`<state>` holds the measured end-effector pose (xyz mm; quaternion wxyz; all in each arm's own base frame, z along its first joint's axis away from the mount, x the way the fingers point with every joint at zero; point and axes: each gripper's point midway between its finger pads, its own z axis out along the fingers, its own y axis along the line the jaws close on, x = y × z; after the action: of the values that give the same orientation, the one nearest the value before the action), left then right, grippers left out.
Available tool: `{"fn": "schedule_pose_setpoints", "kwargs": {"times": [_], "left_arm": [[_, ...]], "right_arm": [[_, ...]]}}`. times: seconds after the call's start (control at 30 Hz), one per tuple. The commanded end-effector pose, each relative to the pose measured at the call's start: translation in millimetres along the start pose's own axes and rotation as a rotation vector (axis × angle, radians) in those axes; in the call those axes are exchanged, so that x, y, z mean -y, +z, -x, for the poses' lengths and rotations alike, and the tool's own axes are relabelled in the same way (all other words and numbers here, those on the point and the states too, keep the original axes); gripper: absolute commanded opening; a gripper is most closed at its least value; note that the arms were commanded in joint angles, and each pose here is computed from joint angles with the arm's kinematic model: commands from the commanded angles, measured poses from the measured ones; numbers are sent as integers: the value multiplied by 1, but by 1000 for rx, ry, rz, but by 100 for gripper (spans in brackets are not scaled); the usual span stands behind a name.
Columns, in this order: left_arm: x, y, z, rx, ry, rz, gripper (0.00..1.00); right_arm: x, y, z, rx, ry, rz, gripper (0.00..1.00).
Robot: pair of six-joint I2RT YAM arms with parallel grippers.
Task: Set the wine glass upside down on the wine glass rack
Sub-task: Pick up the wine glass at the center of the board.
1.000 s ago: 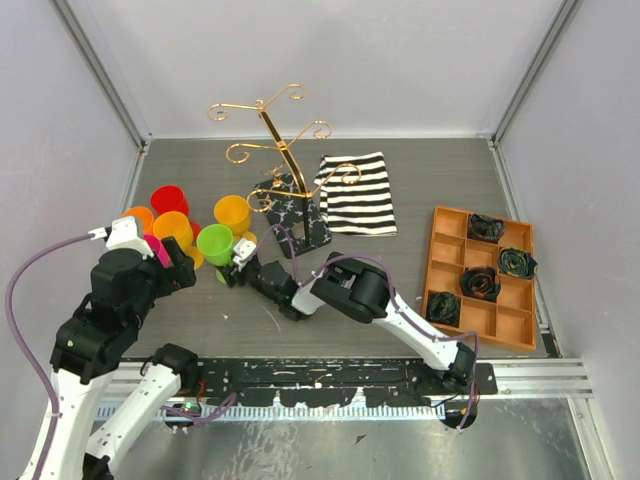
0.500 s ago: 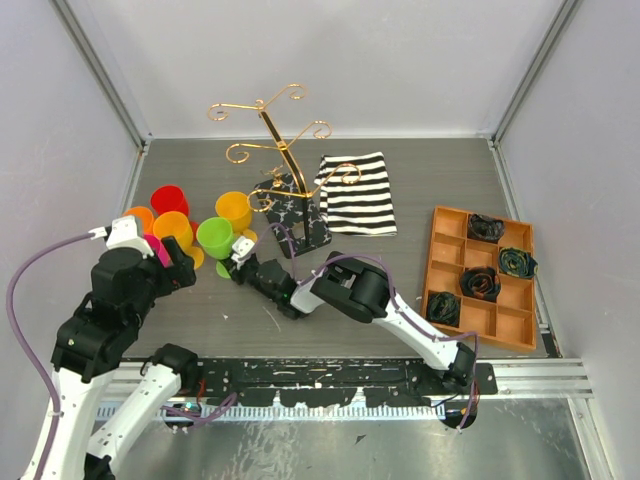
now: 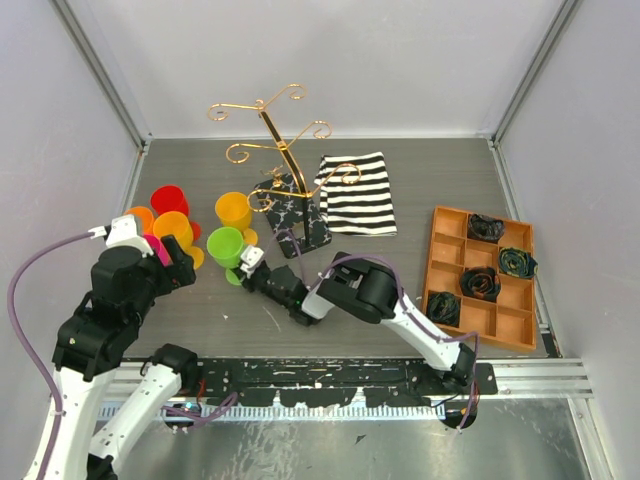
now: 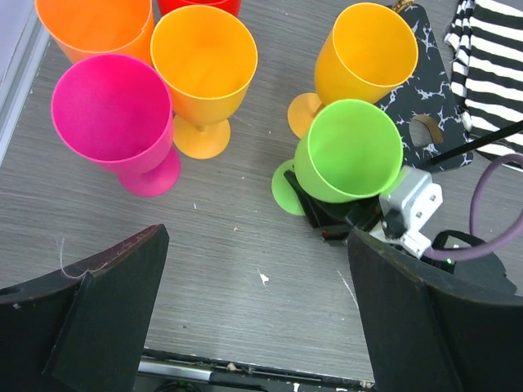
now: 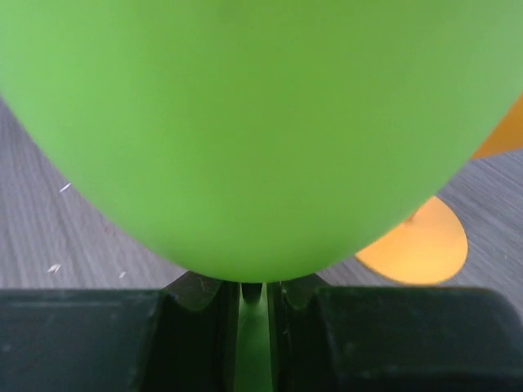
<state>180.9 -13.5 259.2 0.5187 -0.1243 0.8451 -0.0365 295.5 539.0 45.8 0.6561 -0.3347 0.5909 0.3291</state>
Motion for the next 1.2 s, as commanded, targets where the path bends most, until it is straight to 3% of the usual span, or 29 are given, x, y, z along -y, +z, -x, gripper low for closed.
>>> {"fn": "schedule_pose_setpoints", "kwargs": {"times": [0.0, 0.17, 0.53, 0.73, 0.93, 1.17], "left_arm": [[2, 3, 2, 12, 1, -8, 98], [1, -6, 7, 50, -7, -30, 98], [-4, -44, 23, 250, -104, -129, 98], [4, -58, 23, 178, -101, -172, 98], [21, -60, 7, 34, -73, -237, 98], [33, -56, -3, 16, -140, -300, 98]], "right_arm": [[-15, -15, 62, 117, -47, 25, 1], [-28, -53, 66, 97, -95, 21, 1], [-51, -145, 81, 30, -146, -3, 1], [-69, -189, 80, -85, -153, 5, 1], [-76, -214, 78, -282, 48, -3, 1], [-70, -238, 109, -302, 106, 35, 1]]}}
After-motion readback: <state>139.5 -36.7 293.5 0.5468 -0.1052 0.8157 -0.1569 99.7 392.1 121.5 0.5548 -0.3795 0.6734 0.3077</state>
